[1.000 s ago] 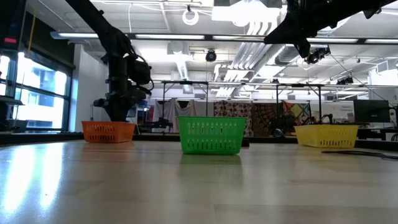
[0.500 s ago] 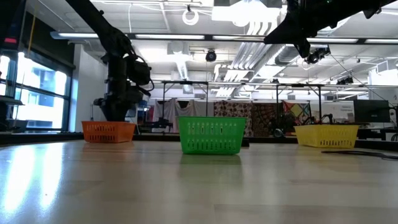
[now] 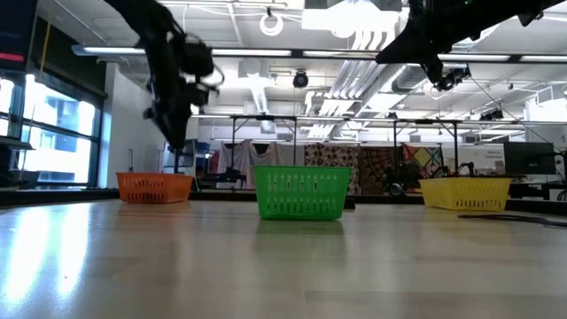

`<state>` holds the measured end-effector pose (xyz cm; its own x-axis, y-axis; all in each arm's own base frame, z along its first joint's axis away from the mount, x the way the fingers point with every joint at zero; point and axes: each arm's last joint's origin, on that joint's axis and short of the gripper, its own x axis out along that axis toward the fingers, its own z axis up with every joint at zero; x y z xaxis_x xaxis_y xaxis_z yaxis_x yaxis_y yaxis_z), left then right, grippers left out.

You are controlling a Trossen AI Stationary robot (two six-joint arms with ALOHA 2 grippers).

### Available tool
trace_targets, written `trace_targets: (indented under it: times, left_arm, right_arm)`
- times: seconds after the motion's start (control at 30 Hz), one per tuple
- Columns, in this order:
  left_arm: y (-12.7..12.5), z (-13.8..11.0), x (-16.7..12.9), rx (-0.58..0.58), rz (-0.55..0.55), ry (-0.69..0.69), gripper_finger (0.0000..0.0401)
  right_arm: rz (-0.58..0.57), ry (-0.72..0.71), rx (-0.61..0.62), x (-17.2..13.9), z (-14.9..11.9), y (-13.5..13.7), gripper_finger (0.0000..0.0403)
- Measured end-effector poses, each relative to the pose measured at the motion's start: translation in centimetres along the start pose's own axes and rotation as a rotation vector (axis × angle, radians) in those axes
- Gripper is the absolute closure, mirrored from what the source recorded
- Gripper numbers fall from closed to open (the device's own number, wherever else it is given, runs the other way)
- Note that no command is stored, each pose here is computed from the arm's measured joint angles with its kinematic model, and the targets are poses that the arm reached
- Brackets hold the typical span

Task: Sort rubber bands into baskets
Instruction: Put the purple rubber band into the yellow bin

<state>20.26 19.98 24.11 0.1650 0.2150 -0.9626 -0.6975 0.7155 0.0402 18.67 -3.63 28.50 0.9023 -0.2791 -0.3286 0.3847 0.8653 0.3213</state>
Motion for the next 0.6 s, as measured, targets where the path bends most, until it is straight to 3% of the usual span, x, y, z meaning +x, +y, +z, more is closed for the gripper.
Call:
trace_targets:
  times: [0.1, 0.33, 0.6]
  left_arm:
    - [-1.9, -0.7, -2.9, 0.076, -0.038, -0.101, 0.0314]
    - [-6.7, -3.8, -8.5, 0.284, -0.243, -0.281, 0.0355]
    - [-10.5, -7.1, -11.8, 0.313, -0.367, -0.356, 0.0378]
  right_arm:
    - [-0.011, -0.004, 0.003, 0.0, 0.0, 0.0, 0.0403]
    - [-0.016, 0.043, 0.002, 0.0, -0.4, -0.2, 0.0403]
    - [-0.152, 0.448, 0.128, -1.0, -4.1, -1.6, 0.0372]
